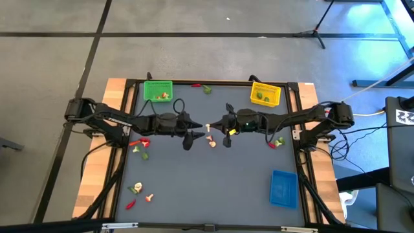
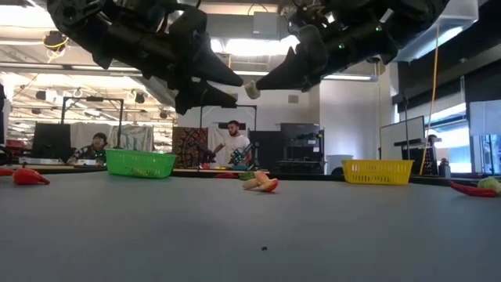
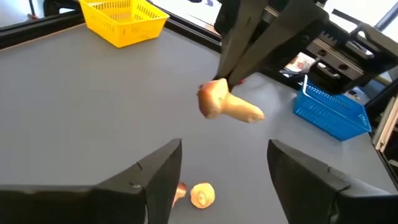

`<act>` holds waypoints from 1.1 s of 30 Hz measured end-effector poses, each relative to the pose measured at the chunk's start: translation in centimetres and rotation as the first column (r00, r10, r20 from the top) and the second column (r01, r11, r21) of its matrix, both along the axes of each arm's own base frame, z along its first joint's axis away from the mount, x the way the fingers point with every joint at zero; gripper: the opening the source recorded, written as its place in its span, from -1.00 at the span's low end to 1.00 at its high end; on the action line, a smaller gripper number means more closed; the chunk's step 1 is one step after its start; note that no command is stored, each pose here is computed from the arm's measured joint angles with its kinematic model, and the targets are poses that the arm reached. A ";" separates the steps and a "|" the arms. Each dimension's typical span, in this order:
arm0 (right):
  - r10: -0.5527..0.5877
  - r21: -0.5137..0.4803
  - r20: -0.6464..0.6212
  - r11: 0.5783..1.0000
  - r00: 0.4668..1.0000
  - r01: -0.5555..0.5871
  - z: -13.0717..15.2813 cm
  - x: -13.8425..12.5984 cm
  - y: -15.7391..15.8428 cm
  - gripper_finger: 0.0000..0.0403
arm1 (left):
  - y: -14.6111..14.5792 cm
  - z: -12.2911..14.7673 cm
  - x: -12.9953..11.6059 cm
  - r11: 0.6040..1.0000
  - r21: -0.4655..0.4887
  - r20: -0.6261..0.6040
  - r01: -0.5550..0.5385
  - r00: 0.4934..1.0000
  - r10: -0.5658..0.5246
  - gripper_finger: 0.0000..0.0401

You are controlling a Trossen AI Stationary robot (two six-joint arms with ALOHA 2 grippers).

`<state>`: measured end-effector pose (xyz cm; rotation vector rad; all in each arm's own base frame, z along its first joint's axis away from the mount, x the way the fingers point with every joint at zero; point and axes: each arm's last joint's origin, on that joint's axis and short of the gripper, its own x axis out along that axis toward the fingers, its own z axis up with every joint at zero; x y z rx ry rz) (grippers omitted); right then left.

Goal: Sort produce into baskets
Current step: Put the brown mushroom into the green bin

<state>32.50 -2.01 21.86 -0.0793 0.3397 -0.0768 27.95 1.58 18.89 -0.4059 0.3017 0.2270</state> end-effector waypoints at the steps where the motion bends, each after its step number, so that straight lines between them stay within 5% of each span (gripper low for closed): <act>1: 0.000 -0.001 0.000 1.000 1.000 0.000 0.0 0.0 0.0 -1.00 | 0.0 0.0 0.0 1.000 -0.002 0.000 0.000 1.000 0.000 0.16; 17: 0.150 -0.034 -0.050 0.988 0.987 -0.151 -0.4 -0.1 0.8 -1.00 | -1.5 0.0 0.0 0.997 0.045 -0.008 0.065 0.998 -0.064 0.17; 24: 0.229 -0.142 -0.011 0.963 0.973 -0.228 -0.2 0.3 2.4 -1.00 | -1.6 0.3 0.2 0.992 0.089 0.018 0.086 0.996 -0.088 0.16; 33: 0.228 -0.153 0.046 0.964 0.973 -0.218 -0.6 1.3 2.2 -1.00 | -1.9 0.6 0.2 0.979 0.168 0.035 0.119 0.991 -0.127 -0.13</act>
